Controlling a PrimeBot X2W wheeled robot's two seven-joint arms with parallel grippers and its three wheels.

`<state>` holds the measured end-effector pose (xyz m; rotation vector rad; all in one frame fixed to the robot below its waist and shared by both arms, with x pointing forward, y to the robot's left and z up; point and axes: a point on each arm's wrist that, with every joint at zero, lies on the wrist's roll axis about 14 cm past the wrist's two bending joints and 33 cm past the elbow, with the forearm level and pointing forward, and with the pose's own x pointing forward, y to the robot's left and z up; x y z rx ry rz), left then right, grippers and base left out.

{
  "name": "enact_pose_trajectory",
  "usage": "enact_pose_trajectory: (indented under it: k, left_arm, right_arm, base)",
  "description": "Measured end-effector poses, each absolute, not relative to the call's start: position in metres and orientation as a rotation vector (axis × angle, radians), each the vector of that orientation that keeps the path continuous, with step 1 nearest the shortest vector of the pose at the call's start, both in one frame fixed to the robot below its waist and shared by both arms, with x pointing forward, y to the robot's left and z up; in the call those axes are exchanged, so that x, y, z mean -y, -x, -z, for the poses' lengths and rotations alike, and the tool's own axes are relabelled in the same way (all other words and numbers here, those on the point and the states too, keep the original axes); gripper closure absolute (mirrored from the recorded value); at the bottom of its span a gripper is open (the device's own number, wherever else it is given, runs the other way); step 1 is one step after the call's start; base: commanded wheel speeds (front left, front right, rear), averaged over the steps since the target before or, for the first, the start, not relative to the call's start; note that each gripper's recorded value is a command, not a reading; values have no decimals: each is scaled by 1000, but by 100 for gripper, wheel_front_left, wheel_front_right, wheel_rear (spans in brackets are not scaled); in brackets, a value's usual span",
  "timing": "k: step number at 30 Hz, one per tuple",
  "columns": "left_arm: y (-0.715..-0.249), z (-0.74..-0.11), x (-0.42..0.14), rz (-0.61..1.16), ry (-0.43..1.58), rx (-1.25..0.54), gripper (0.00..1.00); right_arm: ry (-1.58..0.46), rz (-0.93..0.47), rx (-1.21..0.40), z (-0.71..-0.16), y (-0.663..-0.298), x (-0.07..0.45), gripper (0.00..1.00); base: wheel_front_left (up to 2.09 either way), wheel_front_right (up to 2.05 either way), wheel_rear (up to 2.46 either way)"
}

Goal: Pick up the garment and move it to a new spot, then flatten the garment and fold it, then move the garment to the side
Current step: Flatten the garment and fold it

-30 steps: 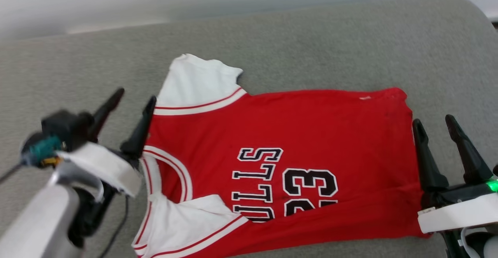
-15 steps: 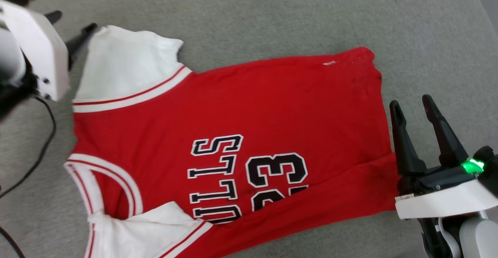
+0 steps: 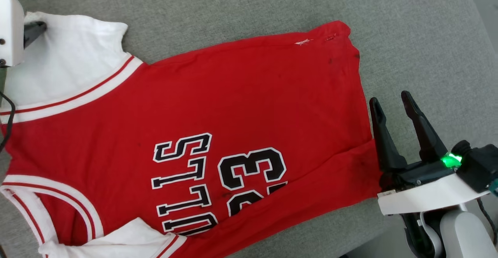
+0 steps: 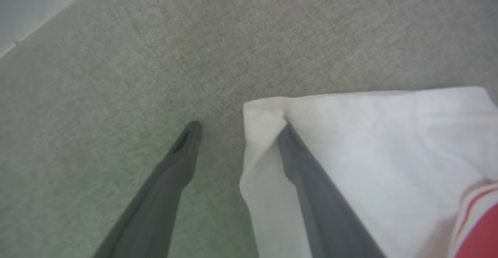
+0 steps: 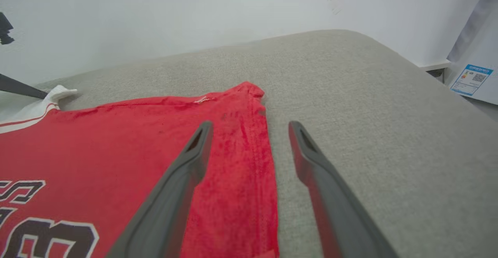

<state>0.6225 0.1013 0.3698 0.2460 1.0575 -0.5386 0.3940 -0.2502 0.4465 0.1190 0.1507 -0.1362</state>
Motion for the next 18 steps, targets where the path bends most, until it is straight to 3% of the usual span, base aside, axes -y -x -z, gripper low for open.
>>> enact_pose_trajectory:
  k: [1, 2, 3, 12, 18]
  left_arm:
    - [-621, -367, -101, 540, -242, -1074, 17]
    - [-620, -365, -101, 543, -241, -1086, 70]
    - [-619, -364, -101, 545, -245, -1093, 100]
    - [-608, -380, -85, 588, -204, -997, 100]
    - [-598, -418, -77, 618, -193, -856, 100]
  right_arm:
    - [-114, 139, -157, -445, -393, 251, 0]
    - [-106, 139, -162, -444, -393, 252, 0]
    - [-99, 138, -162, -444, -394, 253, 0]
    - [-40, 80, -171, -455, -406, 254, 0]
    - [47, 13, -275, -461, -410, 260, 0]
  base:
    - [0, 0, 0]
    - [0, 0, 0]
    - [0, 0, 0]
    - [0, 0, 0]
    - [0, 0, 0]
